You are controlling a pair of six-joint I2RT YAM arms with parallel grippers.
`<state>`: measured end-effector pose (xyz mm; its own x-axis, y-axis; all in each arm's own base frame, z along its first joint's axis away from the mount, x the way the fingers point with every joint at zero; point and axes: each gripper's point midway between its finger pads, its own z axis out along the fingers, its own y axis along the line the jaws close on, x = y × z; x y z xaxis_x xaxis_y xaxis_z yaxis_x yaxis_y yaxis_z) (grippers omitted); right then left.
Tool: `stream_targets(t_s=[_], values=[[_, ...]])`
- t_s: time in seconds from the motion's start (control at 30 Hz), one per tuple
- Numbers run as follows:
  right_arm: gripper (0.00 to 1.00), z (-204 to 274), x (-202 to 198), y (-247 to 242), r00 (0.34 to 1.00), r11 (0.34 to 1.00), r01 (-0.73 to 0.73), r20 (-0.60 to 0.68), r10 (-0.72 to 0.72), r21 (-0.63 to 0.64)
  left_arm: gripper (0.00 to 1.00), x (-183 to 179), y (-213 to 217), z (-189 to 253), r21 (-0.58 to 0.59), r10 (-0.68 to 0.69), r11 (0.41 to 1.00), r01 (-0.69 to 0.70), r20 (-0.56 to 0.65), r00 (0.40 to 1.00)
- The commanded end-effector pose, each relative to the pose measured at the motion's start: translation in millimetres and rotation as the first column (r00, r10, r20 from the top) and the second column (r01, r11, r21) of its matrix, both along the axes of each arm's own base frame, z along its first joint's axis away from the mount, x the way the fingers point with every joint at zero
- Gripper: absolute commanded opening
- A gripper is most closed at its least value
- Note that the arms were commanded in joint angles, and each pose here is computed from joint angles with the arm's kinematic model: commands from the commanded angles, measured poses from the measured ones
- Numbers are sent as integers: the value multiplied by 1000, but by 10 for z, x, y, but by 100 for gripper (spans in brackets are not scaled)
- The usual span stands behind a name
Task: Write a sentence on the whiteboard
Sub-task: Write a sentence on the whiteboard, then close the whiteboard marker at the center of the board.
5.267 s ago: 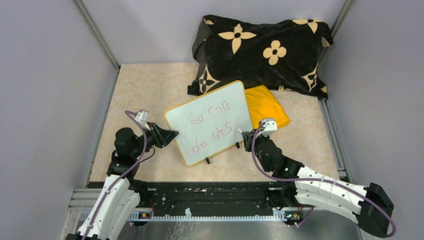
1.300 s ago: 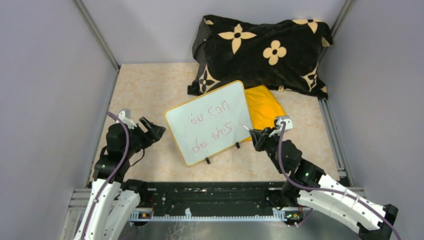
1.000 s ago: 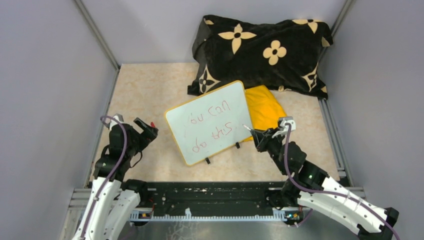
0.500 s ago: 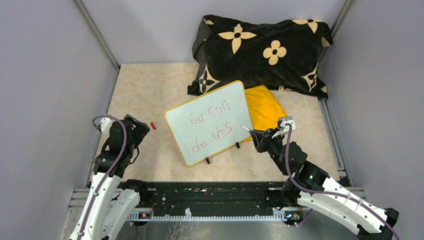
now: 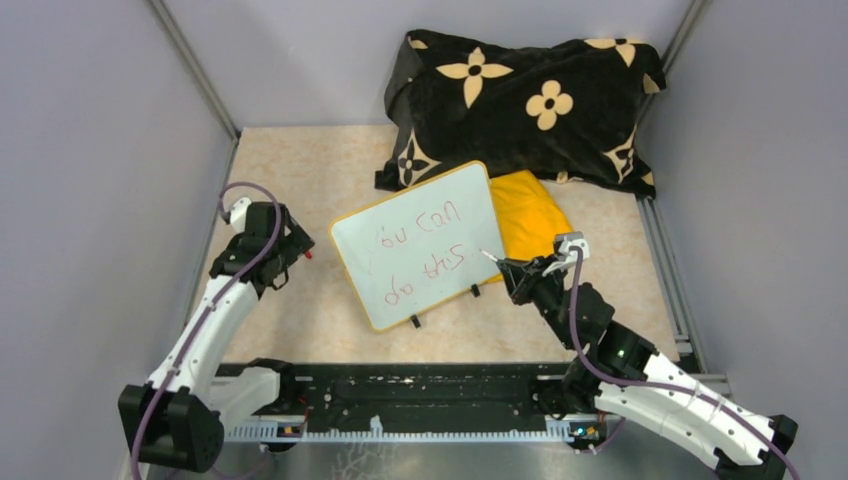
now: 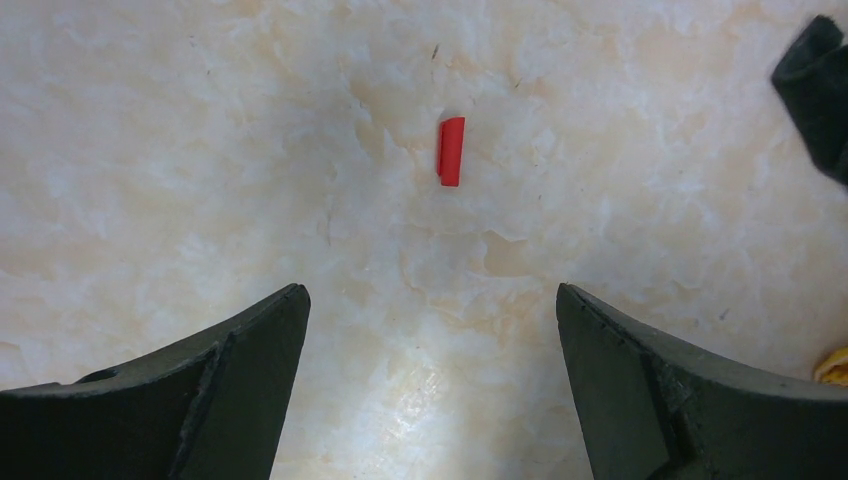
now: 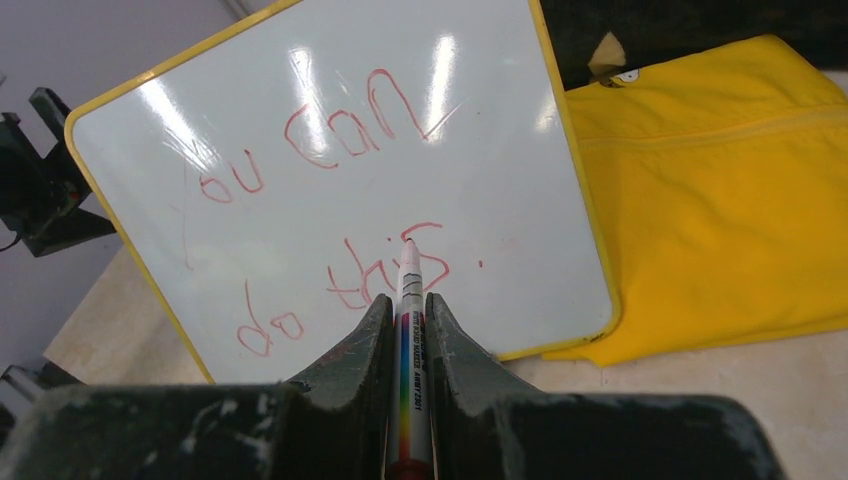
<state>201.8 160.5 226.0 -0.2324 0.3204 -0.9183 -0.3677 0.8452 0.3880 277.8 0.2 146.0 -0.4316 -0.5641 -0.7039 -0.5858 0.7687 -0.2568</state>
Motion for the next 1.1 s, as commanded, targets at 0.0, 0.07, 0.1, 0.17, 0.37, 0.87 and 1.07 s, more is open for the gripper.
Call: stream_targets(t_s=[0.0,0.07,0.1,0.17,0.37,0.87,1.07], values=[[0,334,-1,-6,998,997,-8,68,3,72,99,122,-28,-22,16,-73,997,74,-49,996],[0,339,-5,-21,998,997,-5,69,0,71,99,163,-44,-113,2,-100,995,101,-91,991],[0,339,-7,-31,998,997,-2,69,-3,71,99,179,-46,-164,-10,-112,994,112,-112,987],[0,339,-12,-50,997,997,2,72,-8,74,99,222,-85,-274,-51,-147,989,141,-143,979],[0,304,-11,-46,997,997,1,73,-7,81,98,411,-82,-528,-85,-174,983,161,-189,966],[0,342,-32,-74,997,997,1,79,-8,83,80,759,127,-1046,-49,-119,993,108,-327,938],[0,340,-27,-66,997,997,0,81,-6,83,77,841,79,-1126,-76,-149,989,129,-395,907]])
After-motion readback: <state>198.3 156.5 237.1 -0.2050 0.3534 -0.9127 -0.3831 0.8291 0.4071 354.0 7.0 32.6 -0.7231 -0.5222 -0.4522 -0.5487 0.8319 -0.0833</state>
